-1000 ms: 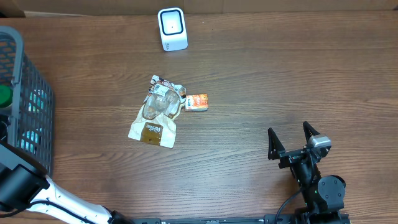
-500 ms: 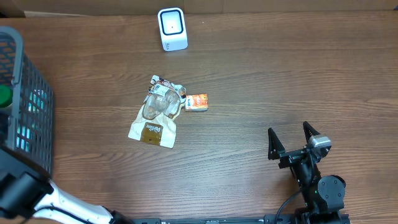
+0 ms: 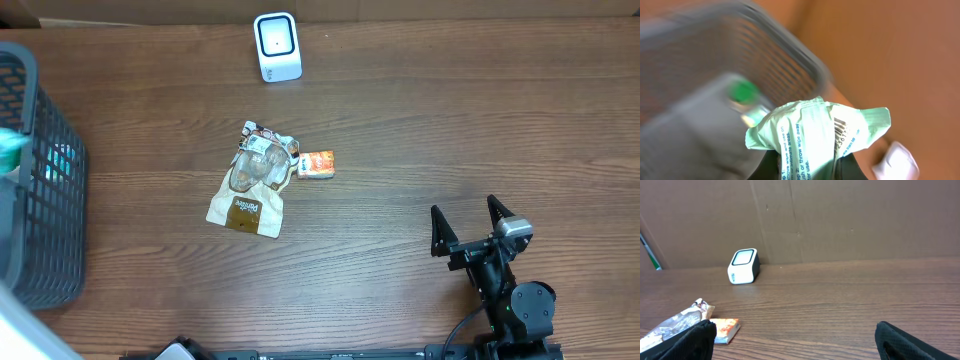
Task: Scan the item barcode
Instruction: 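Carry the wipes pack to the scanner and hold it beneath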
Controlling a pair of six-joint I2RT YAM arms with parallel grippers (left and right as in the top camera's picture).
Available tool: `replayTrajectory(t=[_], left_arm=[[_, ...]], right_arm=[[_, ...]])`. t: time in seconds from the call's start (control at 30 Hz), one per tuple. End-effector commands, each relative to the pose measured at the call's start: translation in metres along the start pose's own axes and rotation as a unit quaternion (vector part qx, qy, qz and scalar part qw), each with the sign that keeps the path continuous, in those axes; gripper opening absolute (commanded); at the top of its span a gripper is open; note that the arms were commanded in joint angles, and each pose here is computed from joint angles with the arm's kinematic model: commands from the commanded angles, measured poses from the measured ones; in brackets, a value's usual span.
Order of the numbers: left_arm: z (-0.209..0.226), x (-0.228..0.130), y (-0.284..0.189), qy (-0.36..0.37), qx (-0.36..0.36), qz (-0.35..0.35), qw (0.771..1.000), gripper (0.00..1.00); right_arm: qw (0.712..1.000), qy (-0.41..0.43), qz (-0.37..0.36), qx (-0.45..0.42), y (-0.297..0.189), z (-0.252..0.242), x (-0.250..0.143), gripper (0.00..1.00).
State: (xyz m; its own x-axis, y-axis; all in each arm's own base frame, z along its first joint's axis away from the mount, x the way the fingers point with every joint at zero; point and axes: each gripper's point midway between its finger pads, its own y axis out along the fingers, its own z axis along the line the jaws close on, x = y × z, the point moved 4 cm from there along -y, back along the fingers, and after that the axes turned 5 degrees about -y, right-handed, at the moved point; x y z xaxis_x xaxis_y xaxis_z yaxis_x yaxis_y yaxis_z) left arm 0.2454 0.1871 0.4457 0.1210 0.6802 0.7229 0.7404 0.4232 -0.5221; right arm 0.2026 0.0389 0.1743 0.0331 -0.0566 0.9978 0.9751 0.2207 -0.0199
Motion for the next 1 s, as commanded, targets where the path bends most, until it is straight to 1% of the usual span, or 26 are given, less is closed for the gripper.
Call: replayTrajectory(t=[0.0,0.03,0.07,0.1,0.13,0.17,0.23,0.33,0.43,0.53,0.6,0.67,0.77,0.87,0.9,0.93,0.97], left_arm=[[-0.064,-0.062,0.008,0.113,-0.115,0.115,0.980,0.04],[-0.076,-0.077,0.009,0.131,-0.128,0.137,0.973,0.04],[-0.094,-0.105,0.013,0.162,-0.147,0.172,0.960,0.04],[-0.106,-0.125,0.017,0.184,-0.153,0.192,0.952,0.04],[-0.116,-0.145,0.022,0.207,-0.157,0.211,0.942,0.04],[-0.133,-0.186,0.032,0.254,-0.155,0.244,0.923,0.05],[-0.145,-0.229,0.043,0.292,-0.144,0.275,0.905,0.04],[-0.156,-0.287,0.058,0.328,-0.126,0.314,0.882,0.04],[-0.166,-0.351,0.072,0.361,-0.124,0.353,0.854,0.05],[-0.168,-0.401,0.086,0.380,-0.108,0.379,0.837,0.04],[-0.167,-0.429,0.094,0.388,-0.094,0.397,0.827,0.05],[-0.164,-0.449,0.101,0.385,-0.075,0.407,0.825,0.04],[-0.159,-0.464,0.108,0.383,-0.049,0.411,0.826,0.04],[-0.158,-0.470,0.108,0.386,-0.047,0.415,0.823,0.05],[-0.158,-0.470,0.107,0.387,-0.047,0.415,0.822,0.08],[-0.157,-0.471,0.106,0.388,-0.047,0.418,0.820,0.33],[-0.157,-0.473,0.104,0.387,-0.048,0.423,0.818,0.44]], right_arm=[[1.000,0.001,-0.002,-0.003,0.000,-0.001,-0.002,1.00],[1.000,0.001,-0.002,-0.003,0.000,-0.001,-0.002,1.00],[1.000,0.001,-0.002,-0.003,0.000,-0.001,-0.002,1.00],[1.000,0.001,-0.002,-0.003,0.000,-0.001,-0.002,1.00],[1.000,0.001,-0.002,-0.003,0.000,-0.001,-0.002,1.00],[1.000,0.001,-0.002,-0.003,0.000,-0.001,-0.002,1.00],[1.000,0.001,-0.002,-0.003,0.000,-0.001,-0.002,1.00],[1.000,0.001,-0.002,-0.003,0.000,-0.001,-0.002,1.00],[1.000,0.001,-0.002,-0.003,0.000,-0.001,-0.002,1.00],[1.000,0.001,-0.002,-0.003,0.000,-0.001,-0.002,1.00],[1.000,0.001,-0.002,-0.003,0.000,-0.001,-0.002,1.00],[1.000,0.001,-0.002,-0.003,0.000,-0.001,-0.002,1.00],[1.000,0.001,-0.002,-0.003,0.000,-0.001,-0.002,1.00],[1.000,0.001,-0.002,-0.003,0.000,-0.001,-0.002,1.00],[1.000,0.001,-0.002,-0.003,0.000,-0.001,-0.002,1.00],[1.000,0.001,-0.002,-0.003,0.000,-0.001,-0.002,1.00],[1.000,0.001,-0.002,-0.003,0.000,-0.001,-0.002,1.00]])
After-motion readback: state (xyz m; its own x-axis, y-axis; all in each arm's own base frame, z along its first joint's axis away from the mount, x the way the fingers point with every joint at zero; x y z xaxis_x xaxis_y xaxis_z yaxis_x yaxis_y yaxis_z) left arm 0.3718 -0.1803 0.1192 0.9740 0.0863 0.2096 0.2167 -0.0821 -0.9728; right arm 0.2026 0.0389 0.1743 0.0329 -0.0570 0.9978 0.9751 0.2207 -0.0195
